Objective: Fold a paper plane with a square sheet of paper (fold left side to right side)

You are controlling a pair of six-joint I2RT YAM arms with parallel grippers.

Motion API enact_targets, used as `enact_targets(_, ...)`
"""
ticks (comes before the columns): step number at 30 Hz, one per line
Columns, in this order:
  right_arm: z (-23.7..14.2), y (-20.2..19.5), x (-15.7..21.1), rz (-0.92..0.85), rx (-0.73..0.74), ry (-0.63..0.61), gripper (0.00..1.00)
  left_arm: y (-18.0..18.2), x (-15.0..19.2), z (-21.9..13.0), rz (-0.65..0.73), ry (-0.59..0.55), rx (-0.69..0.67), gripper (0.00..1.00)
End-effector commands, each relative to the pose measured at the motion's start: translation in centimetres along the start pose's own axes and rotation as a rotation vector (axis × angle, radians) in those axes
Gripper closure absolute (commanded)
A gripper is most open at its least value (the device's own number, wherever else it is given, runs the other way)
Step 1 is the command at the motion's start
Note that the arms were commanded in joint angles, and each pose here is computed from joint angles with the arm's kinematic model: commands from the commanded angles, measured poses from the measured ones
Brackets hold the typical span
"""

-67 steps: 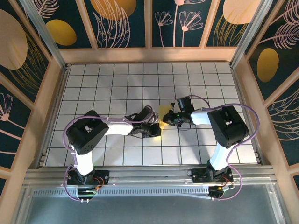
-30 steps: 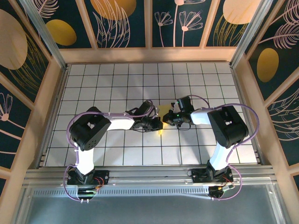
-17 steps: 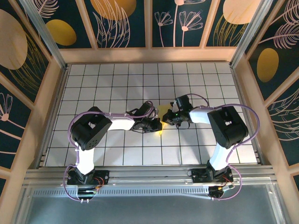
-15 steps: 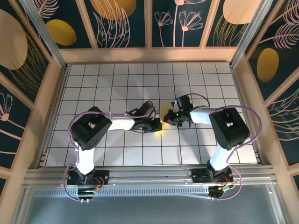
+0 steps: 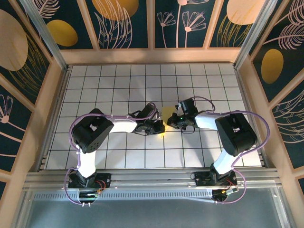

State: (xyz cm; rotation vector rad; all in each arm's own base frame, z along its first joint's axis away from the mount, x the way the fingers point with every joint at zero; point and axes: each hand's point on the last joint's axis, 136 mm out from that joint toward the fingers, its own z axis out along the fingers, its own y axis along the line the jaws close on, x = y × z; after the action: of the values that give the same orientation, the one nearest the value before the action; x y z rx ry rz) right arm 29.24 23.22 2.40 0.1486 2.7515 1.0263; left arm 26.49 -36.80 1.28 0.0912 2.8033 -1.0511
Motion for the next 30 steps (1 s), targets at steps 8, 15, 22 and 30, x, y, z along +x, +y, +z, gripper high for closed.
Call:
enact_targets(8, 1.1, -0.8, 0.8, 0.010, 0.009, 0.025, 1.00, 6.0, 1.6, 0.3, -0.068, 0.030, -0.239, 1.00)
enact_targets(15, 1.4, -3.2, 0.3, 0.017, 0.084, 0.015, 1.00, 6.4, 1.8, 0.4, -0.068, 0.039, -0.263, 1.00)
enact_targets(22, 0.7, -2.1, -2.4, -0.006, 0.034, -0.030, 1.00, 6.4, 1.9, 0.5, -0.064, 0.045, -0.265, 1.00)
enact_targets(30, -1.0, 0.4, -5.8, -0.044, -0.068, -0.089, 1.00, 6.2, 1.8, 0.5, -0.061, 0.043, -0.255, 1.00)
